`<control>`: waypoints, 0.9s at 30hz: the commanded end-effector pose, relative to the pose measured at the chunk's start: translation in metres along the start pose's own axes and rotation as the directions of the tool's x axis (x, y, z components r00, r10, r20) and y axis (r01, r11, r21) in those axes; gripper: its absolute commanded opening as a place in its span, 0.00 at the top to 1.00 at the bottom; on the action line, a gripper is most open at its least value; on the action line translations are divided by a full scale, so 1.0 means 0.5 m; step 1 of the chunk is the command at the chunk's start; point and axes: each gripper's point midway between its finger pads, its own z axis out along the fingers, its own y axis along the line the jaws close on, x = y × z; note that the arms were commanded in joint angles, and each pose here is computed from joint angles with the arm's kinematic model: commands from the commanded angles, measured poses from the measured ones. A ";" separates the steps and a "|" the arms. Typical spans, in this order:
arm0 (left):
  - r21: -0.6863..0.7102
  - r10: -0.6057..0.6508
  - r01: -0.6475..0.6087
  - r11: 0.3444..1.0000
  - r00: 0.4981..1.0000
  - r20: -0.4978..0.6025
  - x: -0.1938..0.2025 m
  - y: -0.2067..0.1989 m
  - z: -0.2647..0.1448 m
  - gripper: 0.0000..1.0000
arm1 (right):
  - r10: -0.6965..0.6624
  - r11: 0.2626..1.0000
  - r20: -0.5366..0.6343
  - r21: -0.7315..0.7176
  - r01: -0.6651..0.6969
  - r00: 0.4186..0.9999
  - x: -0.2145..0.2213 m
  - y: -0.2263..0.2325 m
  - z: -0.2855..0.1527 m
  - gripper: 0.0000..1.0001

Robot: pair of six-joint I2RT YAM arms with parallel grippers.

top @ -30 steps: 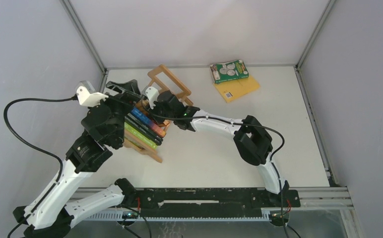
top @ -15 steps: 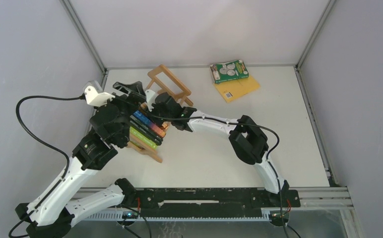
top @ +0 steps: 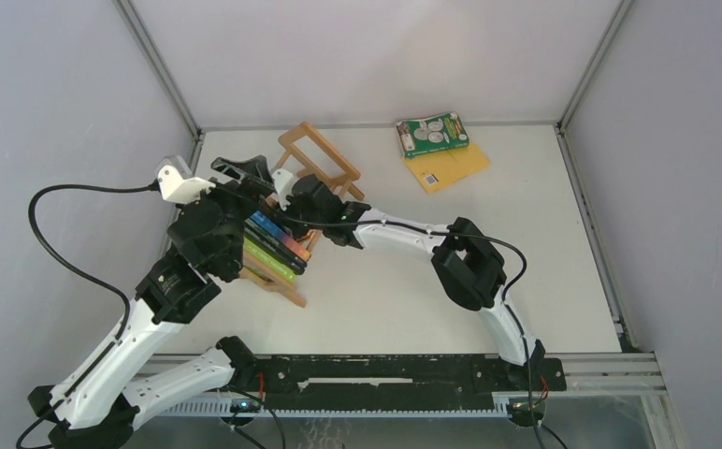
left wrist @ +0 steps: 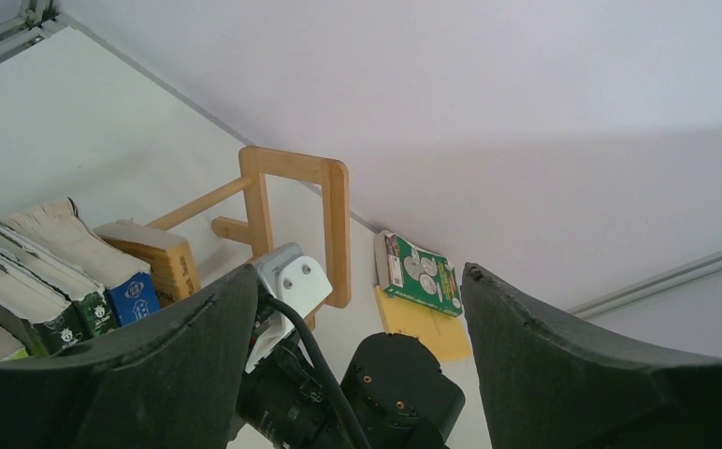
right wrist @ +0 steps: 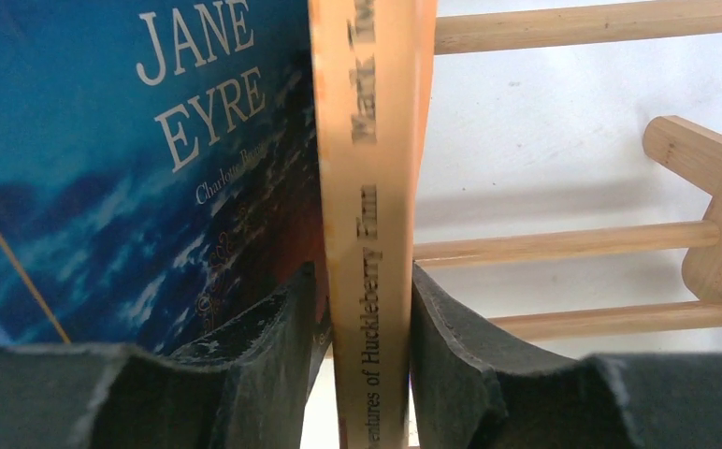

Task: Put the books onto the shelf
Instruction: Place the book on the shelf.

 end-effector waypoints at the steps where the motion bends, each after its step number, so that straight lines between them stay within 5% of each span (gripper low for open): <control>1: 0.014 -0.025 0.025 1.000 0.999 0.024 -0.017 -0.008 -0.003 0.16 | -0.003 0.998 0.078 -0.056 0.007 0.997 -0.074 0.060 -0.039 0.53; 27: 0.017 -0.035 0.034 0.999 0.998 0.058 -0.057 -0.012 -0.014 0.16 | -0.023 1.000 0.144 -0.014 0.026 0.989 -0.132 0.078 -0.141 0.51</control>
